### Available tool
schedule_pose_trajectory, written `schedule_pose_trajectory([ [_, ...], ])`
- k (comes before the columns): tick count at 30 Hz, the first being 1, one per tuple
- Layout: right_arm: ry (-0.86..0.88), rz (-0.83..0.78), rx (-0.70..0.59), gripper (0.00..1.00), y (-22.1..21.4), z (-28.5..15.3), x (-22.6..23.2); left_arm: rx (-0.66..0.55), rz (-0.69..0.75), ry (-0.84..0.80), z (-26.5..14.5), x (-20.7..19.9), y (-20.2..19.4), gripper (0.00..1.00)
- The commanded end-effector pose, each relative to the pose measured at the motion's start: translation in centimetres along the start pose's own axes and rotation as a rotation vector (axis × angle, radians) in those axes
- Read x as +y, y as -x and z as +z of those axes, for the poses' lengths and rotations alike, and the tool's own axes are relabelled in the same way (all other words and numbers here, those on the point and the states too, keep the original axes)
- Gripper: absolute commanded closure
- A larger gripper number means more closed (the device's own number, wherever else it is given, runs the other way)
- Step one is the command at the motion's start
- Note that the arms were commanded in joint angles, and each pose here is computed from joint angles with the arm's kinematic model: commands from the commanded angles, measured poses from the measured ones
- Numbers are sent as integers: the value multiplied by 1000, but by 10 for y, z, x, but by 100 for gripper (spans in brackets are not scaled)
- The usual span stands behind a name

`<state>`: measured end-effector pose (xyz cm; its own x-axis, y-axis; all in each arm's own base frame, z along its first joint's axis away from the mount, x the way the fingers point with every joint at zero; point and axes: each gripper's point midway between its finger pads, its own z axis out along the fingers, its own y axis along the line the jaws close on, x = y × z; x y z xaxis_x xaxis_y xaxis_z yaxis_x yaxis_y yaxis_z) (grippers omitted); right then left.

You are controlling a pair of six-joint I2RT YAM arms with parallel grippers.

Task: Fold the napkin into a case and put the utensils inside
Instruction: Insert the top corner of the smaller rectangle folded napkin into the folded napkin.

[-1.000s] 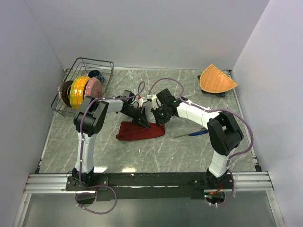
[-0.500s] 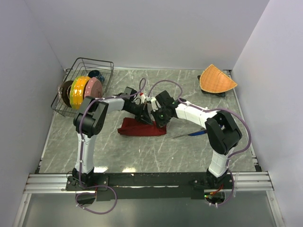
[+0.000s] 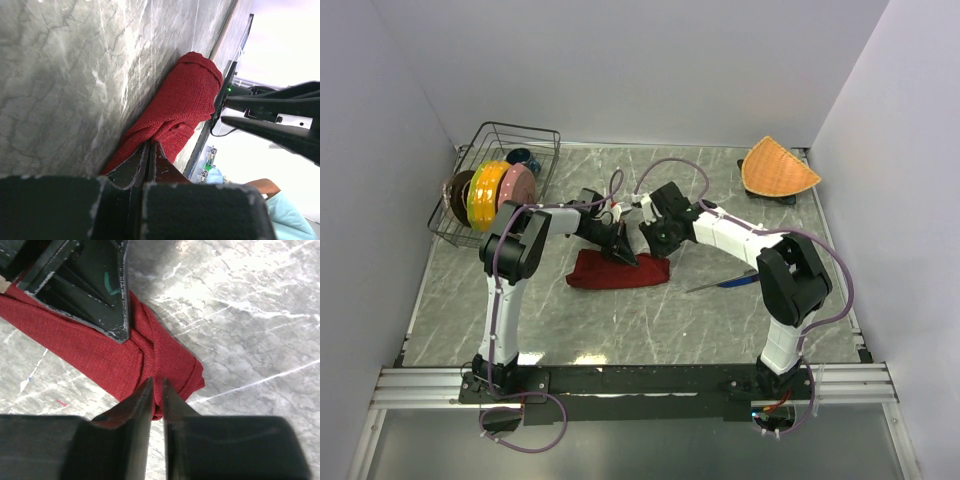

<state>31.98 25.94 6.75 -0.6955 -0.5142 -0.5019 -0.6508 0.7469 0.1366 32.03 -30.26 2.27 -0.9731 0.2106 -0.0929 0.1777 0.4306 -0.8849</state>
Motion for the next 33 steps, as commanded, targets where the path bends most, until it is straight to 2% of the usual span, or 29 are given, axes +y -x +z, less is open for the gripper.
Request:
schedule_pose_trajectory([
  [1, -38, -29, -49, 73, 14, -16, 2, -15, 24, 105, 3, 31, 4, 99],
  [4, -44, -36, -45, 62, 12, -13, 6, -10, 24, 102, 4, 31, 2, 99],
  [6, -69, -51, -36, 61, 10, -9, 6, -9, 23, 103, 4, 33, 1, 99],
  [9, -108, -63, -29, 61, 10, -4, 2, -8, 23, 103, 4, 32, 1, 99],
  [16, -237, -112, 26, 70, -5, 17, -15, -11, 26, 98, 3, 29, 4, 99],
  [21, -278, -120, 44, 71, -12, 25, -21, -12, 26, 94, 3, 27, 8, 99],
  [24, -283, -123, 53, 79, -15, 28, -20, -10, 25, 99, 3, 29, 8, 99],
  [25, -291, -125, 50, 88, -14, 27, -20, -10, 23, 98, 3, 28, 8, 99],
  [28, -284, -119, 26, 99, -8, 21, -16, -20, 23, 85, 2, 22, 10, 99],
  [33, -273, -152, 2, 100, -4, 14, -5, -56, 106, 4, -6, -27, 20, 99],
])
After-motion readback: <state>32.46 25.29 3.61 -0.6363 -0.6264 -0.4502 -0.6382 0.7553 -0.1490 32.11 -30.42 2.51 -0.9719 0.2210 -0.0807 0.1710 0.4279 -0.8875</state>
